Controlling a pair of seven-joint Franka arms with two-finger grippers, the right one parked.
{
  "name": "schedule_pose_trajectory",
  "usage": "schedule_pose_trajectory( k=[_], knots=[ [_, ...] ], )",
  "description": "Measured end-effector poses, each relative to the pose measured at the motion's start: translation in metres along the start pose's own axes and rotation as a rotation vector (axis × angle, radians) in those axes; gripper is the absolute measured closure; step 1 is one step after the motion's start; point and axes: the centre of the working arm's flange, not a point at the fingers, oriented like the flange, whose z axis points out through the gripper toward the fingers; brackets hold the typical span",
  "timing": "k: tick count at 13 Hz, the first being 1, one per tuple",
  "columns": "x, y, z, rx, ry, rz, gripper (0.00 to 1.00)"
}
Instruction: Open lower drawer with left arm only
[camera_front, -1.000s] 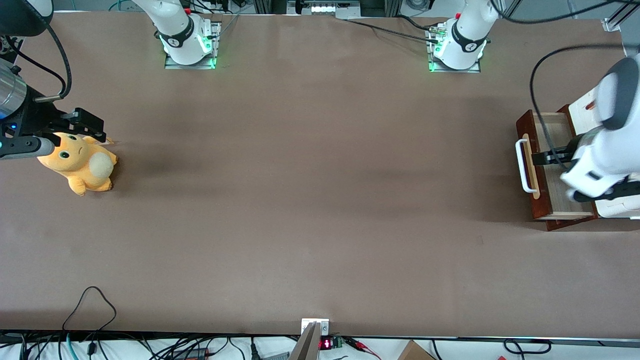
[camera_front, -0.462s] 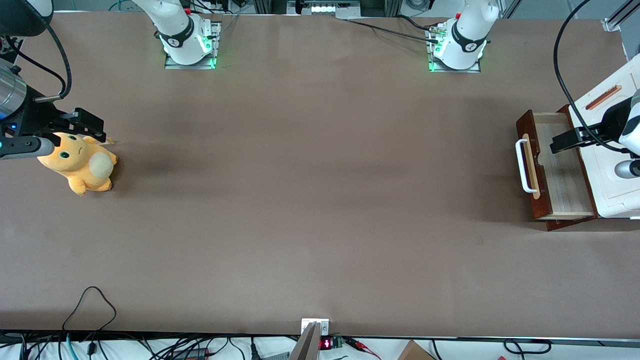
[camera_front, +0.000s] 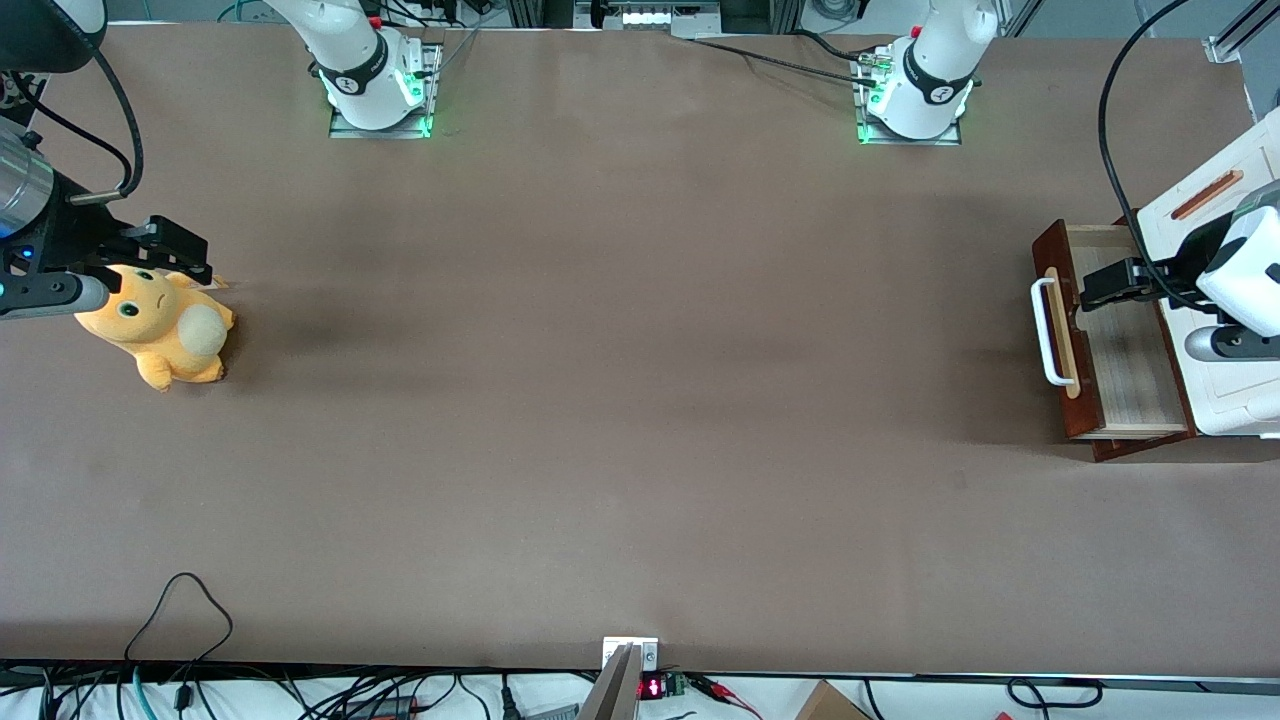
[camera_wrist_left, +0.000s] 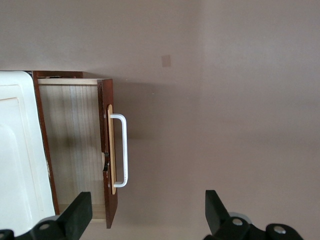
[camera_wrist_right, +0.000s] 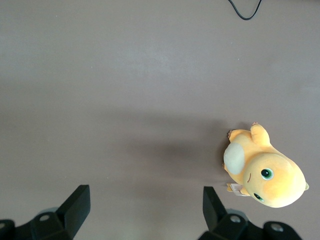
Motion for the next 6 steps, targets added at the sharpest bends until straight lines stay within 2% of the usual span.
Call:
schedule_pose_trajectory(
  k=[6],
  knots=[
    [-0.014,0.003,-0.007,0.0,0.0,-0.002,0.0]
  ],
)
